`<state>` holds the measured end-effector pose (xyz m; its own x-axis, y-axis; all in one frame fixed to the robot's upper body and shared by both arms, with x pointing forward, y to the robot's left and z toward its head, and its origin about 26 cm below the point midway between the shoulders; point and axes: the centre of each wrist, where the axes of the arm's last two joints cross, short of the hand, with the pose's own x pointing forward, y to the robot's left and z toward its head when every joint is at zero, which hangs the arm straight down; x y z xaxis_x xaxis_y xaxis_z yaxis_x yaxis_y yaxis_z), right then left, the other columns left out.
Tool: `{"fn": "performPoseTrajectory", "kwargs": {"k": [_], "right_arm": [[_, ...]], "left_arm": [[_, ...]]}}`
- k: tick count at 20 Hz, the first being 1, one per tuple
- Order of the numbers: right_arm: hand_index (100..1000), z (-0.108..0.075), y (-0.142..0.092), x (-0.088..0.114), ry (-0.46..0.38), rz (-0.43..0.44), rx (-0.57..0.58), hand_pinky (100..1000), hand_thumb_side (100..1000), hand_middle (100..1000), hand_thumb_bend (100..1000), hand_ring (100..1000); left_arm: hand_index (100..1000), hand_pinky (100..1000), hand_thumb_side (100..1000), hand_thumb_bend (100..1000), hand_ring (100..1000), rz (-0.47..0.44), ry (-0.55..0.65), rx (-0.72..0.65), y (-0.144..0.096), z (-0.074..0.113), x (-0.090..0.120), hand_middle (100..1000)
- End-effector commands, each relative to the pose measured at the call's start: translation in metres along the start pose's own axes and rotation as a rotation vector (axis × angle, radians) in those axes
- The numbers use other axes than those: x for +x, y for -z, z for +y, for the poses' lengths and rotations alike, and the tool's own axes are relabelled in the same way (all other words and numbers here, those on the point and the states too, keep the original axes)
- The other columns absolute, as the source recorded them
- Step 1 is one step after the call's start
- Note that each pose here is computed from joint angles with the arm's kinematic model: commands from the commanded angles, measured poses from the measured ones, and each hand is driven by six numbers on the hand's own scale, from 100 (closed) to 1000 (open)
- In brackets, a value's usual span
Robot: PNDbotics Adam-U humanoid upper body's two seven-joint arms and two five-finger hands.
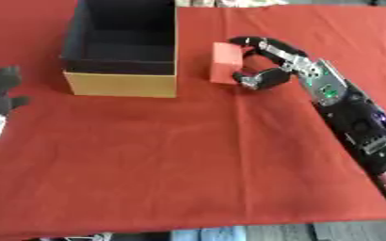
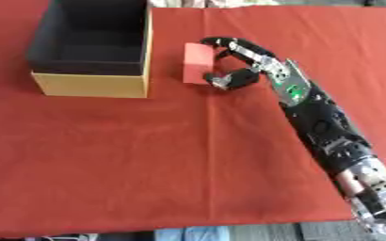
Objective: Pick up objects on the table and place them in the box.
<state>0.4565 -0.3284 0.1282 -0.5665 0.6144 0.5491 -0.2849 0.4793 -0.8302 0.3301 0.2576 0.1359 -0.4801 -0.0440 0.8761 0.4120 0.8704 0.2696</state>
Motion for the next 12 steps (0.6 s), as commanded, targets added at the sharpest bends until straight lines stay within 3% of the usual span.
{"fn": "performPoseTrajectory", "kwargs": {"k": [1, 4, 8, 12], "right_arm": [[856, -0.0117, 0.0022, 0.0057, -0.034, -0.020, -0.013, 812, 189, 652, 201, 967], [744, -0.0117, 0.0037, 0.0076, -0.032, -0.036, -0.036, 795, 111, 525, 153, 934], [602, -0.0115, 0.0055, 0.0099, -0.029, -0.053, -0.070, 771, 100, 410, 100, 890], [556, -0.0149, 0.0065, 0.0133, -0.025, -0.071, -0.138, 755, 100, 368, 100, 866]], "left_arm": [[917, 910, 419, 100, 998, -0.014, 0.029, -0.015, 0.0031, 0.0033, 0.0068, 925], [917, 910, 421, 100, 998, -0.012, 0.028, -0.015, 0.0030, 0.0032, 0.0067, 925], [917, 910, 423, 100, 998, -0.011, 0.029, -0.014, 0.0028, 0.0032, 0.0065, 925], [917, 911, 425, 100, 998, -0.008, 0.028, -0.013, 0.0022, 0.0032, 0.0061, 925]]}}
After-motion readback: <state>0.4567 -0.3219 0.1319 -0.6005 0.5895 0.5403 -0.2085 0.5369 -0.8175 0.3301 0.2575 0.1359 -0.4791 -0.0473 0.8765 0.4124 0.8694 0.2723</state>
